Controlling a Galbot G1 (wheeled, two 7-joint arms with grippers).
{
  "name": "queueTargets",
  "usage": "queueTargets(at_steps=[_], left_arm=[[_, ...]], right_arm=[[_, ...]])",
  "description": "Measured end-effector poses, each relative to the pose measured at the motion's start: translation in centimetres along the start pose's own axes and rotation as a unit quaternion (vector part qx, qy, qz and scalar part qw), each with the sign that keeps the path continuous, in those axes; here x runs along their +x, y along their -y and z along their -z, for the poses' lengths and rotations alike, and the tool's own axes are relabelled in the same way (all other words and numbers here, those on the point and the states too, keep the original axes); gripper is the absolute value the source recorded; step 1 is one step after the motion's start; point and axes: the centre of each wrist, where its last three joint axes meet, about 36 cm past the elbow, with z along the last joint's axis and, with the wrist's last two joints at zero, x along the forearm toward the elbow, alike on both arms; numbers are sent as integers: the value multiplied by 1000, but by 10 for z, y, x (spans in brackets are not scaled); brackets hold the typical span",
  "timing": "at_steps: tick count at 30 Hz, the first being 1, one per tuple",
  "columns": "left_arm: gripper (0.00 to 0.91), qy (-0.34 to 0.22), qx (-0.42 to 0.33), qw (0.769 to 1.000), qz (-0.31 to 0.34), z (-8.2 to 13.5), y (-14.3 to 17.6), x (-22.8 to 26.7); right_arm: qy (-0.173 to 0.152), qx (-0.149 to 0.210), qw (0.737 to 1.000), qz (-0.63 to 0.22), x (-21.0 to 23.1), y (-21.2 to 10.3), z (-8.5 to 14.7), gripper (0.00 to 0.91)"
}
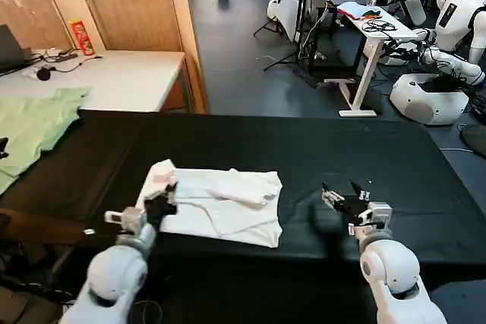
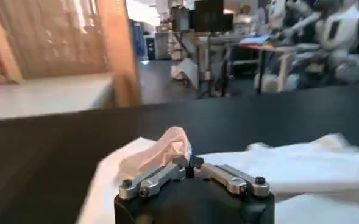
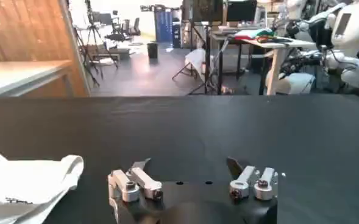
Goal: Fold and organize the clothes.
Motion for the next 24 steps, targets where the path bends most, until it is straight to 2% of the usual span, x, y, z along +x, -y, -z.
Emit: queueTargets(at_steps=[4,9,17,24], left_arm=[[0,-1,47,998,-46,1,35,-6],[0,-15,79,992,-92,7,61,-4],[0,-30,123,983,-130,18,83,1],[0,-39,147,977,-148,15,94,-3]], right_arm=[[-1,0,1000,-4,0,2,-1,878],[-2,-2,1000,-5,-2,2,-3,878],[-6,-1,1000,-4,-3,-2,-6,878],[-6,1,1000,-5,-2,-1,-6,878]])
